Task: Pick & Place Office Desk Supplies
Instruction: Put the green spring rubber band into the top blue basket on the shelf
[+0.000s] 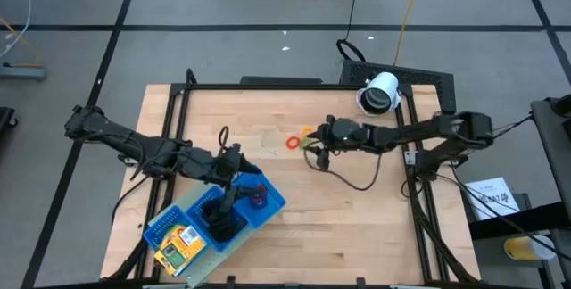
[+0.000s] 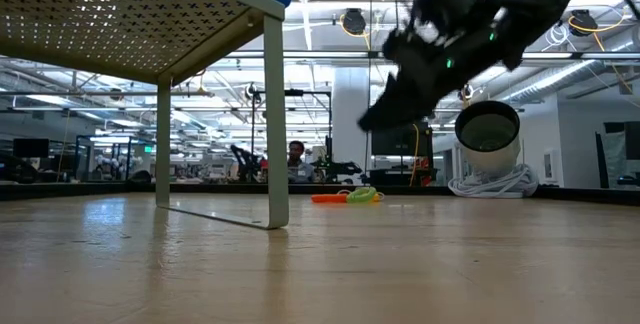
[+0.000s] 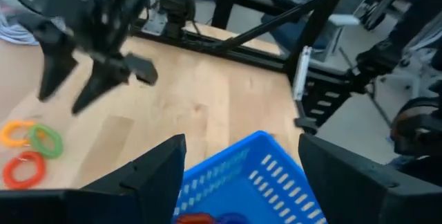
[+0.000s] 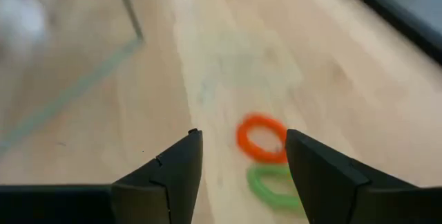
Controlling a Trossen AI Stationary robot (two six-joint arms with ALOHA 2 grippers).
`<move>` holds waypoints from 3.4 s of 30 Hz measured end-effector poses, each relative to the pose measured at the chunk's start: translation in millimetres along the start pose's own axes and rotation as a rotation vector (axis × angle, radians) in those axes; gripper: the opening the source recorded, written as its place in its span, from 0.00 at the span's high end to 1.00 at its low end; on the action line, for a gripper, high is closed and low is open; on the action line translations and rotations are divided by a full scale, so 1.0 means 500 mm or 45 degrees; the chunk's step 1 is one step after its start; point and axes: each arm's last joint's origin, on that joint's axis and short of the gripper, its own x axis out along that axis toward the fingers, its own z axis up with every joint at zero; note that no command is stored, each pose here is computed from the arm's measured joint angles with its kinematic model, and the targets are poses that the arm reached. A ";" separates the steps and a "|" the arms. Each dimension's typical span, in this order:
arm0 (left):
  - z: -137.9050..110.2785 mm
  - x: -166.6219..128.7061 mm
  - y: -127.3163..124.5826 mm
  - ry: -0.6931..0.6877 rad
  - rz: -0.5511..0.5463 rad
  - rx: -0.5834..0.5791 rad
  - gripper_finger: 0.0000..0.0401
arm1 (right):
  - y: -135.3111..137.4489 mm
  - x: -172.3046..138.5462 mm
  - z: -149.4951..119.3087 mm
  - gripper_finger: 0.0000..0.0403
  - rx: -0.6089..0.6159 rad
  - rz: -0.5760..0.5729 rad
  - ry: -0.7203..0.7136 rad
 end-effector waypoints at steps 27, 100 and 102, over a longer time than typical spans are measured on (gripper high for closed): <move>0.004 0.002 0.017 -0.014 0.095 0.061 0.32 | -0.107 0.103 -0.115 0.68 0.269 -0.058 0.255; 0.003 0.201 0.130 -0.336 0.455 0.160 0.32 | 0.117 -0.069 0.108 0.95 -0.268 0.252 -0.693; 0.005 0.201 0.128 -0.347 0.434 0.166 0.32 | 0.117 -0.070 0.109 0.95 -0.266 0.257 -0.699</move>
